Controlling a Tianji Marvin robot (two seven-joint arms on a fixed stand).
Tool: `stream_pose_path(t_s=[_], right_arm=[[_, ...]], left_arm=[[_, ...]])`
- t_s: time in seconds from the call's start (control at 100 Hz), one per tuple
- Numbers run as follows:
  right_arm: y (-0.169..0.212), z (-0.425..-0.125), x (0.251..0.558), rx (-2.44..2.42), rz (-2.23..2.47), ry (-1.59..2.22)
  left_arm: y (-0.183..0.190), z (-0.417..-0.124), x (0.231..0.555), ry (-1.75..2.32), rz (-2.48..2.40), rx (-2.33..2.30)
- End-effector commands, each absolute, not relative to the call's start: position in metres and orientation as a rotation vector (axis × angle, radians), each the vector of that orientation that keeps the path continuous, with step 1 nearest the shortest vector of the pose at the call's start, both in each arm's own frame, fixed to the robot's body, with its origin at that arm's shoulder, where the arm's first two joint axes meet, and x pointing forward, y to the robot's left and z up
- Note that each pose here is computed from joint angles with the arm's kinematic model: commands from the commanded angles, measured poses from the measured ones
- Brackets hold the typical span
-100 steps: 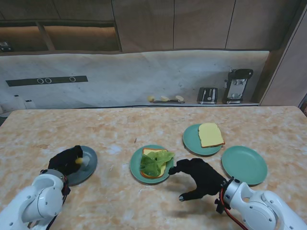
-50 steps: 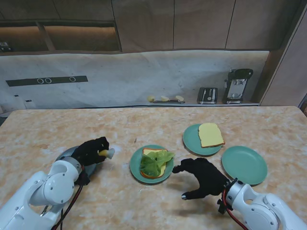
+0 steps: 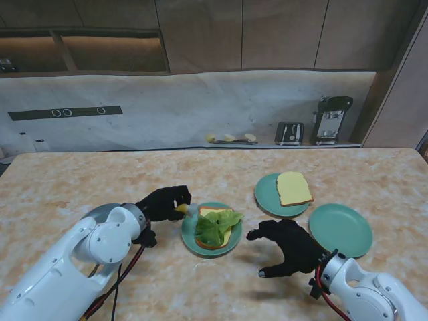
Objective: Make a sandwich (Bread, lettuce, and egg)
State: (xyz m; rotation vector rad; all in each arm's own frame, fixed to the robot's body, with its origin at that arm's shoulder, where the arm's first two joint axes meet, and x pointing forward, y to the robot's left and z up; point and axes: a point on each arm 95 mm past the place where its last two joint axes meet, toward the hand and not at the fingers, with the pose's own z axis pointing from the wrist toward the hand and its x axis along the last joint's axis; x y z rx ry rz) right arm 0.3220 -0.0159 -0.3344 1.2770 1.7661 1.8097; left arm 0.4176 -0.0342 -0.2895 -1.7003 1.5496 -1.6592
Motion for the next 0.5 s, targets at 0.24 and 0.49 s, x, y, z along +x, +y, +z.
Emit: stream_pose_path(t_s=[0.24,0.49], right_arm=[[-0.015,-0.335,0.317,1.289,1.81,1.74],[-0.02,-0.337,0.316,1.299,1.797,1.717]], left_arm=[[-0.067,-0.29,0.424,1.623,-1.724,-1.716],[-0.086,-0.3,0.425,1.691,-1.746,-1.747]])
